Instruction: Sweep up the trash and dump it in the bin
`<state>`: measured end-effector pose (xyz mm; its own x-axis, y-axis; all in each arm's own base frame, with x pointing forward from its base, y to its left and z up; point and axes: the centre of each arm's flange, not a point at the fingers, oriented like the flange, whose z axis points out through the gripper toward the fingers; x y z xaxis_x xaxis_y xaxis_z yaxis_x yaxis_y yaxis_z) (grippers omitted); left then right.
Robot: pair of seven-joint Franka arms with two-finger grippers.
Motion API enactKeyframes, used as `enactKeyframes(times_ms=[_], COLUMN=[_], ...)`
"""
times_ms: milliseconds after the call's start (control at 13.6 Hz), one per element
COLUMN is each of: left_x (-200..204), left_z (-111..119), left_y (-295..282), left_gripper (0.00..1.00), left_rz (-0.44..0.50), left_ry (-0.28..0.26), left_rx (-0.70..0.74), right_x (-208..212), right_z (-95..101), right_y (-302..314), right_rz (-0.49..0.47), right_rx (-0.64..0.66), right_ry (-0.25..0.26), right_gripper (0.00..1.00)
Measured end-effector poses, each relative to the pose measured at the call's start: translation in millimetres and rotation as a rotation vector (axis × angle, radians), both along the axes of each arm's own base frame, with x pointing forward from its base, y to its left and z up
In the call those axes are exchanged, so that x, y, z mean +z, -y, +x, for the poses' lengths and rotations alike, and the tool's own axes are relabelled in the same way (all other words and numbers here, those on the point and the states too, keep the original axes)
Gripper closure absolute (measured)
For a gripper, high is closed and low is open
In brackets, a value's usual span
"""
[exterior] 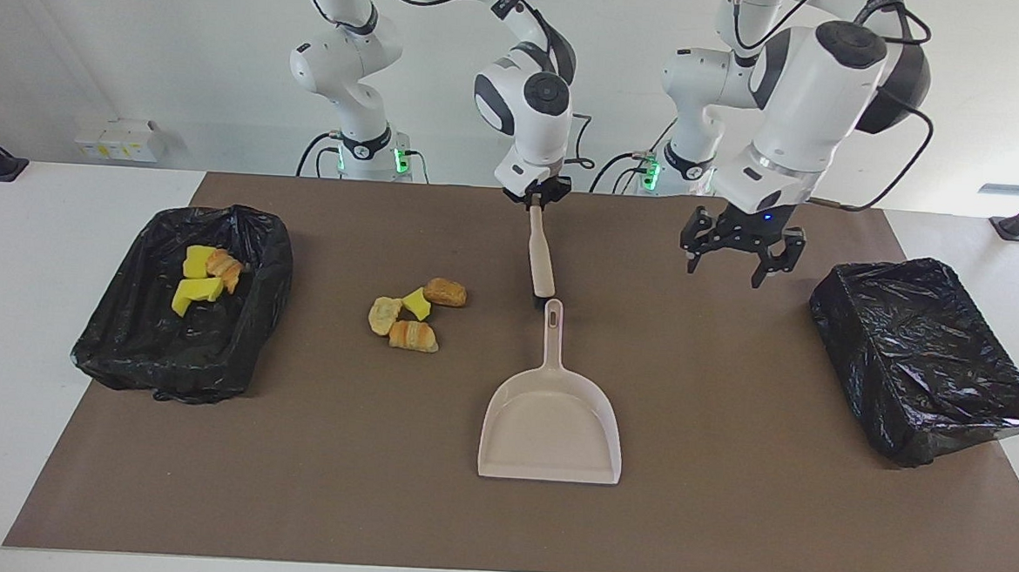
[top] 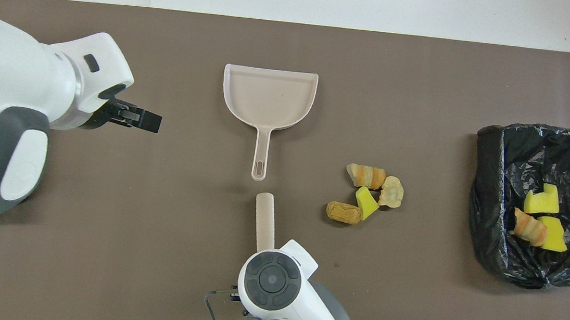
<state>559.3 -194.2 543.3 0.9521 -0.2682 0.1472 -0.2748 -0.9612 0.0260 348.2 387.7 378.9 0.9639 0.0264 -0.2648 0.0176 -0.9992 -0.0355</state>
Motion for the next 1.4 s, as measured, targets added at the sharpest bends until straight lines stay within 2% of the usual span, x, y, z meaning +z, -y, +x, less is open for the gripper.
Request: enactKeyframes(times_ms=[147, 368, 515, 662, 809, 1176, 1324, 1397], left_x=[-24, -64, -94, -121, -139, -170, -176, -177], left_z=[3, 9, 10, 2, -3, -28, -37, -38], left_y=[31, 82, 115, 145, 163, 188, 198, 199], left_gripper=[0.0, 0.0, 0.0, 0.0, 0.0, 0.02, 0.02, 0.11], left_rz=[-0.017, -0.036, -0.068, -0.079, -0.086, -0.064, -0.07, -0.07], left_ry=[0.013, 0.055, 0.067, 0.051, 0.041, -0.007, -0.006, -0.005], left_rx=[0.012, 0.063, 0.128, 0.147, 0.167, 0.173, 0.17, 0.169], right_x=[46, 84, 76, 59, 45, -8, -16, -21], right_z=[18.0, 34.3, 55.6, 79.7, 92.5, 93.8, 94.7, 95.1], right_y=[45, 110, 154, 216, 262, 277, 273, 271], right_rz=[-0.036, -0.137, -0.196, -0.242, -0.28, -0.308, -0.305, -0.302], right_rx=[-0.038, -0.075, -0.061, -0.028, -0.006, 0.043, 0.053, 0.056], right_ry=[0.001, 0.052, 0.066, 0.042, 0.02, -0.022, -0.024, -0.027], right_gripper=[0.74, 0.74, 0.74, 0.74, 0.74, 0.74, 0.74, 0.74])
